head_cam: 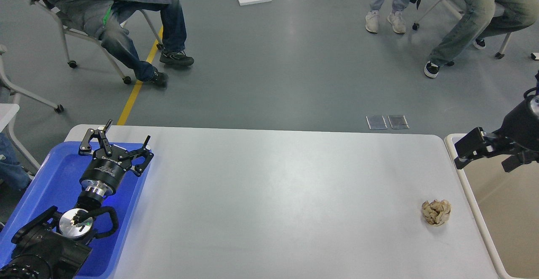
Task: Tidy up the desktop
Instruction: 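Move the right gripper toward the crumpled paper ball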
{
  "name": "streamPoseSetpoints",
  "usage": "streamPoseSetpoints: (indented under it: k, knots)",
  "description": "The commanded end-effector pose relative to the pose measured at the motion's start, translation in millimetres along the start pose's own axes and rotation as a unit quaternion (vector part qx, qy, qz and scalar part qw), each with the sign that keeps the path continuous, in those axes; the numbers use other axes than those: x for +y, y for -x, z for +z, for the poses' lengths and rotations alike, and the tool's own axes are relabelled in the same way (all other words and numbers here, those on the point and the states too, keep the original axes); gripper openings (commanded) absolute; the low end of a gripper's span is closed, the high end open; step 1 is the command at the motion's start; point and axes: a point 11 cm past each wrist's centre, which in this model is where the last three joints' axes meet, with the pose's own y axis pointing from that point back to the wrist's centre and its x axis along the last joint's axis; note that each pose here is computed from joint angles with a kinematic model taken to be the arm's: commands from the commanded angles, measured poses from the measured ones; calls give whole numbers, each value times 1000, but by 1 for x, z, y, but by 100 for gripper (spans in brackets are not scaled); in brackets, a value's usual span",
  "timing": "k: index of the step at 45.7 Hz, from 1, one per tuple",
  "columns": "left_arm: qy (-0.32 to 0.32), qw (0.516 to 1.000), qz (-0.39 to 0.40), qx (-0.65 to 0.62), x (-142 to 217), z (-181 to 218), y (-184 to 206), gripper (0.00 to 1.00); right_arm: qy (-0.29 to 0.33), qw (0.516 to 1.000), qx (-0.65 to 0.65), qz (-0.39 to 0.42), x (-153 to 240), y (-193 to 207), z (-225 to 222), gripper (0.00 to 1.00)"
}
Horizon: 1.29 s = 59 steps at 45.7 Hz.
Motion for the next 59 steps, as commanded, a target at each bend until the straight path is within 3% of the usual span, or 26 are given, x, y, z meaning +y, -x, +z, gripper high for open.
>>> streamPoseSetpoints:
  k: [1,59]
  knots:
    - [0,1000,0,0,0,0,0,100,0,1000,0,-1,0,1,0,99]
    - [0,1000,0,0,0,0,0,100,-13,1000,11,1,-6,-5,-13,99]
